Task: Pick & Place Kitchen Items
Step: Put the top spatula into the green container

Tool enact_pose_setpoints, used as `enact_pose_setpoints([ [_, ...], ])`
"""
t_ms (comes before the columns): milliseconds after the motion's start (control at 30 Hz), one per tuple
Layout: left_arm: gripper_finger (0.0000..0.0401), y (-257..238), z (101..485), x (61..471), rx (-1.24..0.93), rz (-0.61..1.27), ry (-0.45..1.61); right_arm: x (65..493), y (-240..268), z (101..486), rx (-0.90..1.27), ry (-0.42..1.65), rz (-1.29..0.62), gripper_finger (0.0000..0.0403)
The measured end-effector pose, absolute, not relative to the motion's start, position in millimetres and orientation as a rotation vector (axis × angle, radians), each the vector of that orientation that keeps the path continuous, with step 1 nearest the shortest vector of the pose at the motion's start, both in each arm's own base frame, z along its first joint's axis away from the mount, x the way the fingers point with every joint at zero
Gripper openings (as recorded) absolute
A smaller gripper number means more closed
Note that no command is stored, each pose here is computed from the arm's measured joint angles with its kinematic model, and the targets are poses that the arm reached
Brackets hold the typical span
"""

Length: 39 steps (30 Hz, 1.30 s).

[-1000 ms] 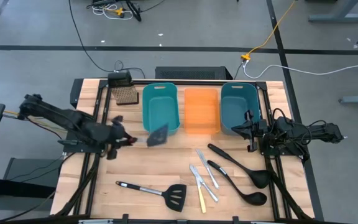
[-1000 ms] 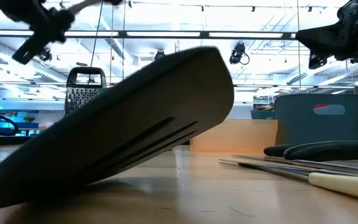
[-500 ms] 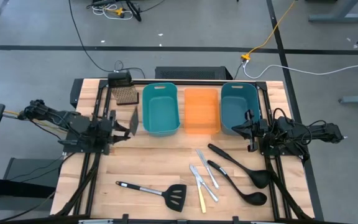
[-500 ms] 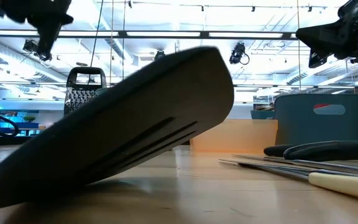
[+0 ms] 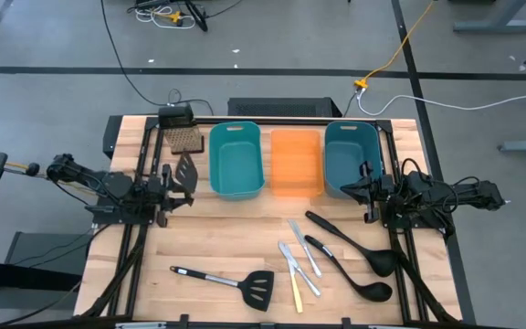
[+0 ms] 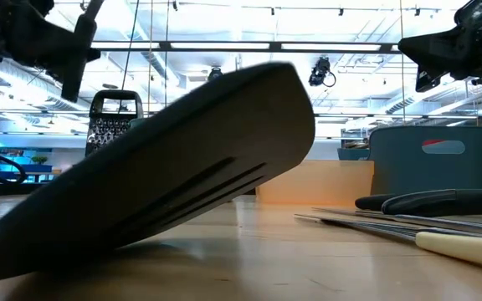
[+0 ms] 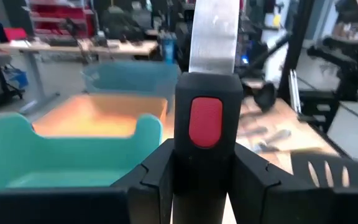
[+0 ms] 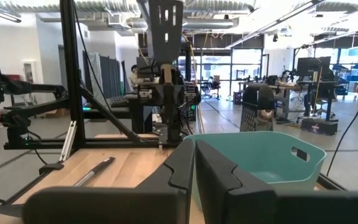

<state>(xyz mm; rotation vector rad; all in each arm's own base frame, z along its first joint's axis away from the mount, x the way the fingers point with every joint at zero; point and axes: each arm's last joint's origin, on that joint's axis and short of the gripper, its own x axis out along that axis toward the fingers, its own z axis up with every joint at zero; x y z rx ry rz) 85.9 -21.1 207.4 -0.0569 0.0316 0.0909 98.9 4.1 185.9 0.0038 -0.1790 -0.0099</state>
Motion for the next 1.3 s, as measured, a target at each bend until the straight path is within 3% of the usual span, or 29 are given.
enact_pose_setpoints([
  [133,0.0117,-17.7,230.5,82.5,-0.001,0.164,-0.047,98.9,4.1,185.8,0.004,-0.179,-0.010,0.0025],
  [400,0.0117,-8.5,318.9,78.6,0.268,0.445,-0.056,98.8,4.1,186.3,0.004,-0.185,-0.010,0.0025],
  [900,0.0117,34.1,467.8,149.4,0.730,0.899,0.338,98.6,4.1,187.3,0.020,-0.195,-0.008,0.0025],
  [1067,0.0117,69.3,476.3,179.0,0.844,0.898,0.575,98.6,4.1,187.3,0.021,-0.195,-0.008,0.0025],
  [1300,0.0117,129.0,440.3,220.0,1.020,0.829,0.974,98.7,4.1,187.0,0.021,-0.192,-0.008,0.0025],
])
